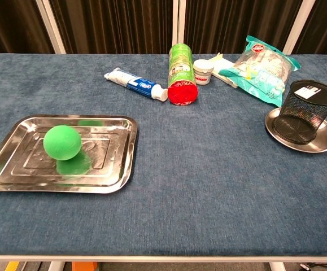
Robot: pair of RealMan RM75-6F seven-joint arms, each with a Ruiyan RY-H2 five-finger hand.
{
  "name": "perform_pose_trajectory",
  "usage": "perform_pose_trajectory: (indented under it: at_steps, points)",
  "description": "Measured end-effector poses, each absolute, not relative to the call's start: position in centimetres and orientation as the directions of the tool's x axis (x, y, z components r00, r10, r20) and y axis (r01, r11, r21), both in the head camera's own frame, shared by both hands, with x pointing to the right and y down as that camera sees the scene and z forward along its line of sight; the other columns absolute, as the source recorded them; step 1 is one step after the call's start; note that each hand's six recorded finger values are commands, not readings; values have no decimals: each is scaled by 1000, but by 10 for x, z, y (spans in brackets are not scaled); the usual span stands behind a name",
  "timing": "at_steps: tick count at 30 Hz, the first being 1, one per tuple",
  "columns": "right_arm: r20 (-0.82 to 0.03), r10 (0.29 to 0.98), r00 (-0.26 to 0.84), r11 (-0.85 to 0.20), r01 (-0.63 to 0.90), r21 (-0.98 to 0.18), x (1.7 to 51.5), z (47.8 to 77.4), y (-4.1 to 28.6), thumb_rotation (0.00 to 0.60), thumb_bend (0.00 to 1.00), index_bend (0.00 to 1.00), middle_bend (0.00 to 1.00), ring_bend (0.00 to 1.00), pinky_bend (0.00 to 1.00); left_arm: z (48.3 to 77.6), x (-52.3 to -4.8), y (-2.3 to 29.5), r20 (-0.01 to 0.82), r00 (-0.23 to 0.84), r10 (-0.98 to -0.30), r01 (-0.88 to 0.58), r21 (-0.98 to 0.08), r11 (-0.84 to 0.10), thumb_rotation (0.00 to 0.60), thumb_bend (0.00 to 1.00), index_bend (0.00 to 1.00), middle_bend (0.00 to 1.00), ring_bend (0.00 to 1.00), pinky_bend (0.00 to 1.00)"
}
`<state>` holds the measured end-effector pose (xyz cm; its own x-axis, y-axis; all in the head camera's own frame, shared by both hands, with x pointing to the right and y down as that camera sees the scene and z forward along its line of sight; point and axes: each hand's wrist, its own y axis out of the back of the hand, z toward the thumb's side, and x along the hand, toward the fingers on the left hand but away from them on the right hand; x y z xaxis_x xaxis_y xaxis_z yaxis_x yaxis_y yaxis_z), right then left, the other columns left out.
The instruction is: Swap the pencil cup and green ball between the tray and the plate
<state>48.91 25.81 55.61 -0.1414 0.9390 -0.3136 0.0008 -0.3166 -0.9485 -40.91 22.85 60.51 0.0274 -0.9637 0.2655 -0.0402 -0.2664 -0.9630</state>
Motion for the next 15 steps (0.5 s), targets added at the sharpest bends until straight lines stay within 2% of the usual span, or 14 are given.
perform_pose_trajectory:
  at_steps: [1,3,5,15]
  points:
    - [-318,938,-141,-321,2,-947,488,560,263,600,13,0,0,0,0,604,-420,239,269,2,-963,-24,-963,-269,378,161,146,104,52,164]
    - [-328,934,-140,-330,14,-944,485,569,270,600,15,0,0,0,0,603,-432,250,280,-25,-960,-20,-960,-279,308,161,144,104,52,161]
    - [-334,933,-134,-334,21,-942,482,574,271,600,17,0,0,0,0,604,-438,258,292,-39,-956,-32,-956,-291,294,162,144,104,52,161]
    - [-329,939,-100,-328,31,-944,471,579,263,600,20,0,0,0,0,617,-436,273,359,-7,-933,-50,-932,-358,305,163,144,105,52,163]
